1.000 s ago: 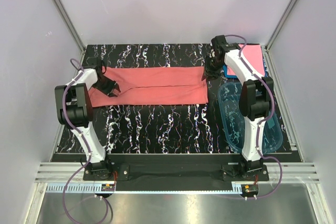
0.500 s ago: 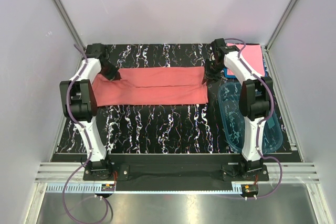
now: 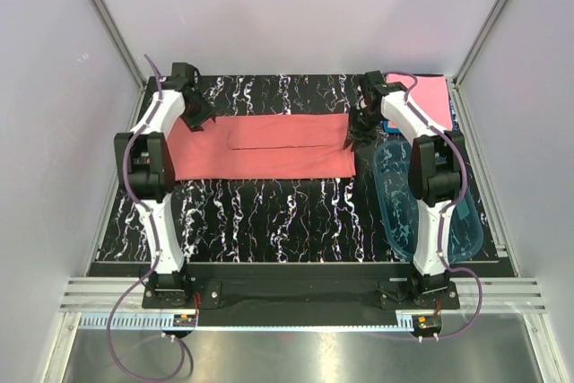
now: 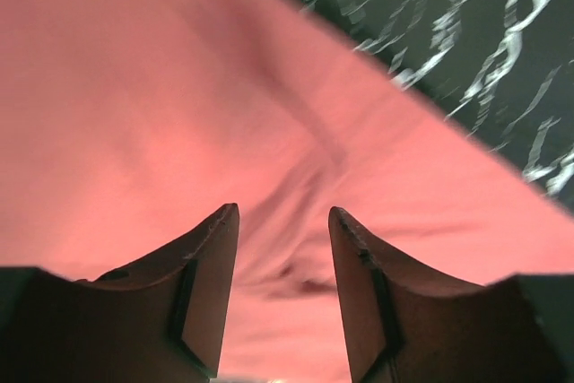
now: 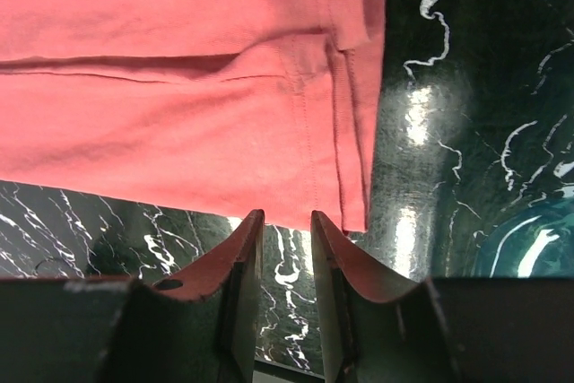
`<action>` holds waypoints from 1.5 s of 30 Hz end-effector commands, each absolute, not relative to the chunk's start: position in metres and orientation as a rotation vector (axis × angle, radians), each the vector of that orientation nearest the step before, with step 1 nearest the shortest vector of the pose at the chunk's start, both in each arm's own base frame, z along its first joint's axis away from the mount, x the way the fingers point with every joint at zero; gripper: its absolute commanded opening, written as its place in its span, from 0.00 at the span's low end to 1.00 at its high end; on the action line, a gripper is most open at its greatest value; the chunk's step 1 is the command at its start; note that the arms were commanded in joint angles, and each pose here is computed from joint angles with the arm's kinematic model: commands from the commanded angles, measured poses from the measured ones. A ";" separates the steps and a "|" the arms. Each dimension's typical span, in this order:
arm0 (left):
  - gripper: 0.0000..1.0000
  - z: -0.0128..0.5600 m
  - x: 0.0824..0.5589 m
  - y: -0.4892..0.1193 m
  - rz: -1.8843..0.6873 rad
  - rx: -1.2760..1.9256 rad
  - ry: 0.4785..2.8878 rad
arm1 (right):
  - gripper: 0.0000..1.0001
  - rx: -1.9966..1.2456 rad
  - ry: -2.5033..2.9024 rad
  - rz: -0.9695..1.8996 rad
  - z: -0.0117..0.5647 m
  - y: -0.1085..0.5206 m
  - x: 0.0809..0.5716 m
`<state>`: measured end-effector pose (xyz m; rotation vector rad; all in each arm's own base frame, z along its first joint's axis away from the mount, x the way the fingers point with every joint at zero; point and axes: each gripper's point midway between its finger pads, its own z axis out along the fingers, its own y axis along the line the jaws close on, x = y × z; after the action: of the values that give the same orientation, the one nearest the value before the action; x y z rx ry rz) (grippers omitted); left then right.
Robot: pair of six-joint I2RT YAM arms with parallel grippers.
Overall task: Fold and stack the t-shirts
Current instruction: Fold the tshirt
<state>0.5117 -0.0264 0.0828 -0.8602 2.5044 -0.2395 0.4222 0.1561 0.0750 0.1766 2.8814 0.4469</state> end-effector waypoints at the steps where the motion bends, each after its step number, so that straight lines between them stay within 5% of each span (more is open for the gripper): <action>1: 0.50 0.145 0.479 0.003 -0.083 -0.775 2.388 | 0.34 0.117 2.807 0.491 0.093 0.178 0.434; 4: 0.50 0.120 0.437 0.007 -0.019 -0.823 2.476 | 0.35 0.038 2.812 0.463 0.088 0.195 0.442; 8: 0.54 0.084 0.400 0.002 0.015 -0.951 2.588 | 0.55 -0.111 2.808 0.430 0.083 0.215 0.455; 14: 0.87 0.088 0.398 -0.004 -0.039 -1.125 2.519 | 0.72 -0.453 2.690 0.381 0.074 0.231 0.478; 16: 0.90 0.093 0.402 -0.002 -0.029 -1.192 2.479 | 0.83 -0.545 2.650 0.364 0.071 0.232 0.481; 17: 0.99 0.089 0.401 -0.001 -0.010 -1.228 2.481 | 0.99 -0.618 2.622 0.402 0.070 0.236 0.480; 26: 0.99 0.072 0.409 -0.012 0.022 -1.708 2.464 | 1.00 -1.055 2.331 0.355 0.056 0.255 0.485; 37: 0.99 0.036 0.395 -0.010 0.228 -2.234 2.334 | 1.00 -1.190 2.322 0.296 0.031 0.257 0.481; 45: 0.99 0.024 0.426 0.005 0.234 -2.123 2.410 | 1.00 -1.122 2.480 0.334 0.002 0.254 0.451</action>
<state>0.4224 -0.0013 0.0257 -2.1644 2.3854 0.1726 0.4699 0.2524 0.0198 -1.1410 2.4024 0.3435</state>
